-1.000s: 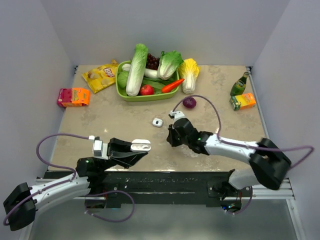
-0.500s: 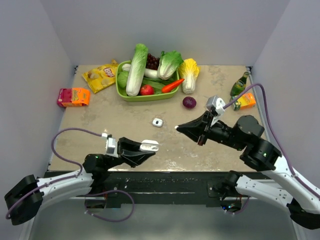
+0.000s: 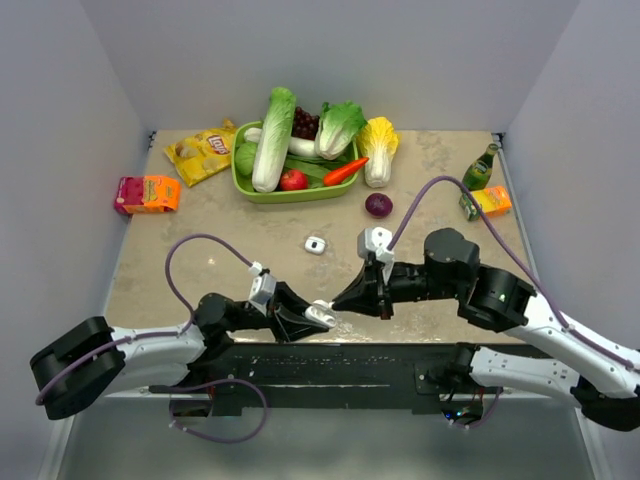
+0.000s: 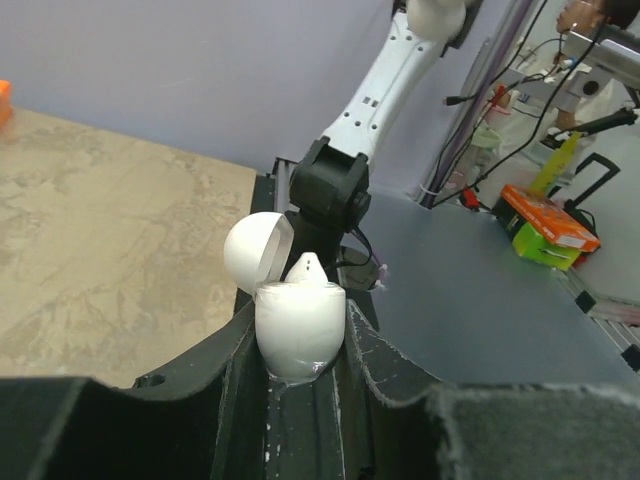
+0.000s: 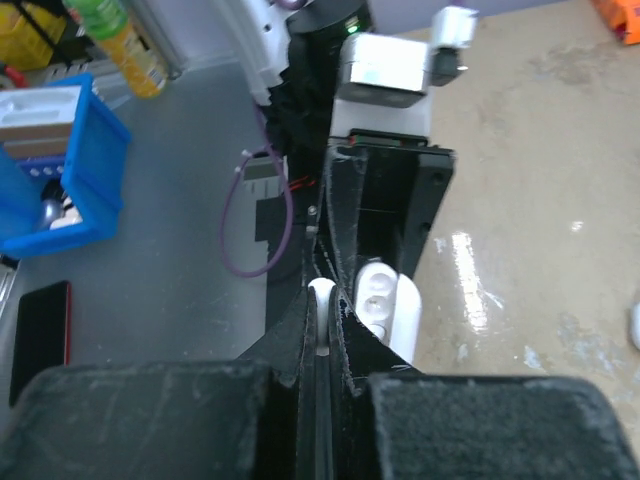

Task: Insert the wireless bluetooth earbuds into the charging case
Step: Place the earbud in the charging case, then close the charging case, then place the charging case at the center of the board.

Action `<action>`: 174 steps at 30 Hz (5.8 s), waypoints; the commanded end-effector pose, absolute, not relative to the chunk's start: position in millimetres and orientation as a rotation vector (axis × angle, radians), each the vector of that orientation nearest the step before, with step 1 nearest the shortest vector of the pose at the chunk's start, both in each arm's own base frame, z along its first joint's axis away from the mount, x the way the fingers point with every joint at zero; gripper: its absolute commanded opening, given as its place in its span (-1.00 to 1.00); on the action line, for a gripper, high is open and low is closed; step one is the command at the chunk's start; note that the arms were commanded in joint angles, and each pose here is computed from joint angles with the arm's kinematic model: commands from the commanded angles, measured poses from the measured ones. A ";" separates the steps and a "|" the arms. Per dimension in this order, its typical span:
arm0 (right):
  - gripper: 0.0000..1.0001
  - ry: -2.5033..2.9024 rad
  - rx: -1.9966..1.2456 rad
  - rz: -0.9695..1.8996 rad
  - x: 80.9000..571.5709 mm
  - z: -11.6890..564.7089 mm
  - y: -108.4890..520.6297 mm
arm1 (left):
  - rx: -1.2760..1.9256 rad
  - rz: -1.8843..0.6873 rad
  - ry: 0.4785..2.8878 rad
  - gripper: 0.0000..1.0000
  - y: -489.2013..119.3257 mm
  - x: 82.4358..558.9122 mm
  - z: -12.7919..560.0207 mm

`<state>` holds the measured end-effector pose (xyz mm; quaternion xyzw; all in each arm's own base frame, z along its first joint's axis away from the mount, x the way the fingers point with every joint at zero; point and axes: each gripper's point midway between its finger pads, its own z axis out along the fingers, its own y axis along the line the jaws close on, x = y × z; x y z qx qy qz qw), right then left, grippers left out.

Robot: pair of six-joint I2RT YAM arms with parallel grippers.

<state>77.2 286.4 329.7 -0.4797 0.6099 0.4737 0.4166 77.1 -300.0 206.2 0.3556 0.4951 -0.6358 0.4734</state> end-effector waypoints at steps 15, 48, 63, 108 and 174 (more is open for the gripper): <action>-1.00 1.601 -1.277 1.100 79.3 301.7 310.5 | 0.953 -1.637 0.963 -1.00 -301.5 57.0 266.9; -1.00 1.700 -1.156 1.088 79.0 282.7 328.7 | 0.819 -1.579 0.920 -1.00 -290.3 68.8 283.6; -0.23 1.659 -0.972 1.099 90.9 315.6 326.8 | 0.795 -1.567 0.922 -1.00 -287.9 71.4 283.3; -0.91 1.802 -0.922 0.975 110.9 276.1 333.0 | 0.776 -1.530 0.840 -1.00 -272.1 63.4 284.1; 0.15 1.974 -0.296 0.568 175.9 179.5 253.1 | -0.429 -0.868 2.140 0.04 -190.8 353.6 27.3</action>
